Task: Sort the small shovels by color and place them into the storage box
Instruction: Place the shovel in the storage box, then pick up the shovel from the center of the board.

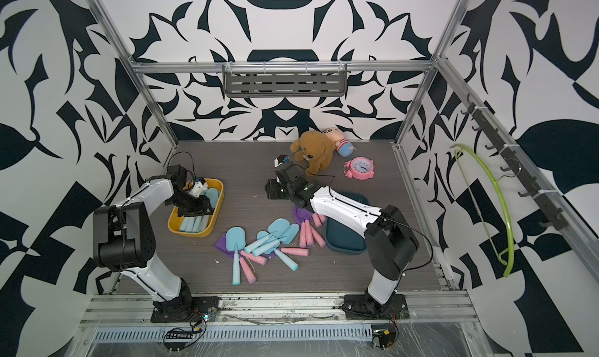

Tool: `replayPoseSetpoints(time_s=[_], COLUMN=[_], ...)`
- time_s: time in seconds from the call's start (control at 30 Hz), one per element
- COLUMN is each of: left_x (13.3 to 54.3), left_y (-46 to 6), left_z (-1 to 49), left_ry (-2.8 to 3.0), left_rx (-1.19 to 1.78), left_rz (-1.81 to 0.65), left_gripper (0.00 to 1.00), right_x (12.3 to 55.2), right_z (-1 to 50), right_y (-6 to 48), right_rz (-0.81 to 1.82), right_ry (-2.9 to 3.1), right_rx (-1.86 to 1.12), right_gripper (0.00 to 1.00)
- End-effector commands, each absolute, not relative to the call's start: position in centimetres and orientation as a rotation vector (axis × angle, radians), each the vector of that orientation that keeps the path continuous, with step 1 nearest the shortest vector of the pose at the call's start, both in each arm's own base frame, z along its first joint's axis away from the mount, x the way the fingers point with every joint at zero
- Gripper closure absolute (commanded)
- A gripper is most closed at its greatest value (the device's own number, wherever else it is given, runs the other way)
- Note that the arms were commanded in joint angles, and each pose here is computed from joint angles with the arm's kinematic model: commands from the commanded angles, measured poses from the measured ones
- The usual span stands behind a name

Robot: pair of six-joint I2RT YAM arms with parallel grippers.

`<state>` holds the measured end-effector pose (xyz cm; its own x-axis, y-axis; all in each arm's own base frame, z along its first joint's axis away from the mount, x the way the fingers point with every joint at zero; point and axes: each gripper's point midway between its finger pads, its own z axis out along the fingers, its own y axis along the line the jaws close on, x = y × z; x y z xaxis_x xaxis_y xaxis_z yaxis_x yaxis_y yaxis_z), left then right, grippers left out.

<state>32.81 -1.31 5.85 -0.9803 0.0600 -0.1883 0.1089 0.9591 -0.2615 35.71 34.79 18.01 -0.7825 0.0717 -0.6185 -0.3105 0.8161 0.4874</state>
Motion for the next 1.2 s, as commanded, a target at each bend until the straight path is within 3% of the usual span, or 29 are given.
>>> replayPoseSetpoints(time_s=[0.0, 0.3, 0.63, 1.17], left_x=[33.3, 31.7, 28.1, 27.5], left_y=[-1.2, -1.9, -5.4, -5.8], left_z=[9.0, 13.1, 14.8, 14.7], left_ry=[2.835, 2.667, 2.576, 2.558], left_rx=[0.165, 0.346, 0.572, 0.595], left_rz=[-0.360, -0.321, -0.555, -0.569], left_gripper=[0.46, 0.34, 0.34, 0.35], right_x=[35.9, 33.8, 29.5, 24.7], right_z=[21.0, 20.7, 16.9, 7.5], right_y=[34.2, 36.2, 42.6, 45.8], right_rz=[0.786, 0.865, 1.117, 1.353], right_ry=[2.273, 2.294, 2.438, 2.696], right_rx=[-0.178, -0.335, -0.685, -0.924], right_gripper=[0.59, 0.61, 0.62, 0.62])
